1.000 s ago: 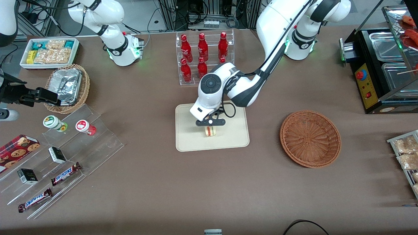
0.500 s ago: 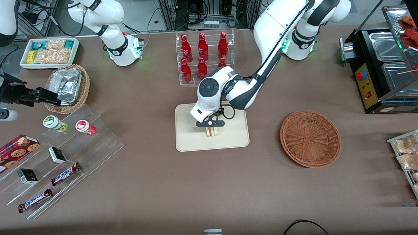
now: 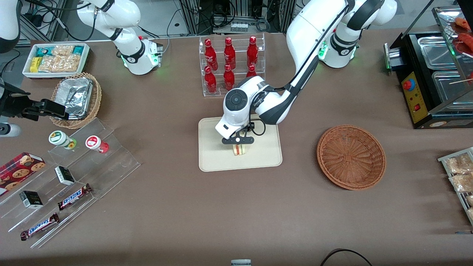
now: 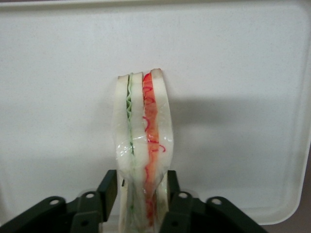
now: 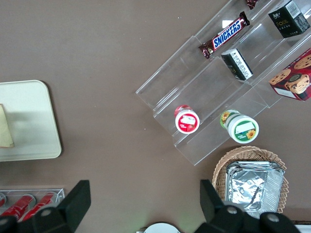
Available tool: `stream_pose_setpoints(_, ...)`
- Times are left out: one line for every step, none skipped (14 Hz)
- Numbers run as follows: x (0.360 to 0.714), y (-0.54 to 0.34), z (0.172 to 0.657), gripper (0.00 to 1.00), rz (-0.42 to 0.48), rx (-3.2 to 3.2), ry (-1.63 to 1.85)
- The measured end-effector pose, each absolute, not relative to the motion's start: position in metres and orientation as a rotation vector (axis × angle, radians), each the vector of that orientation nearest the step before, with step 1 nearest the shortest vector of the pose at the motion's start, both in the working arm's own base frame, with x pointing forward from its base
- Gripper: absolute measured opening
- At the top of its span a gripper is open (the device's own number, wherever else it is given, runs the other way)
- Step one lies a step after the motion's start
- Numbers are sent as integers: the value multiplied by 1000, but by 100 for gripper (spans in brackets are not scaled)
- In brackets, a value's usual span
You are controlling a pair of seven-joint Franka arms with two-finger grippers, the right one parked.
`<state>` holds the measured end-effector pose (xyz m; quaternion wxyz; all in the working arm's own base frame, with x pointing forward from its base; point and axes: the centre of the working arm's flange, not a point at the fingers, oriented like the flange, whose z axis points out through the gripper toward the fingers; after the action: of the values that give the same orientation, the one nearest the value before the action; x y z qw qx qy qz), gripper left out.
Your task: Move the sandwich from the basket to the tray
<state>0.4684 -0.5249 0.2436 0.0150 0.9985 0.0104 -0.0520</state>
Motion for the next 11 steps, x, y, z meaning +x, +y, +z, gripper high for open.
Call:
stream_pose_setpoints(470,-526,246,67,-155,3104,33)
stream_pose_setpoints(472,-526,250,76,-145,3099,36)
stream_pose_setpoints(475,-527,255,87,-132,3094,39)
stream_pose_setpoints(478,-526,262,96,-119,3091,42)
stream_pose_setpoints(482,-524,272,100,-108,3091,48)
stream_pose_setpoints(487,-520,287,100,-95,3092,58)
stream_pose_setpoints(494,-512,306,100,-86,3097,78)
stream_pose_setpoints(501,-501,326,100,-81,3103,104)
stream_pose_setpoints(511,-485,349,100,-76,3109,141)
stream_pose_setpoints(521,-466,371,100,-71,3112,183)
stream_pose_setpoints(529,-448,390,100,-70,3117,221)
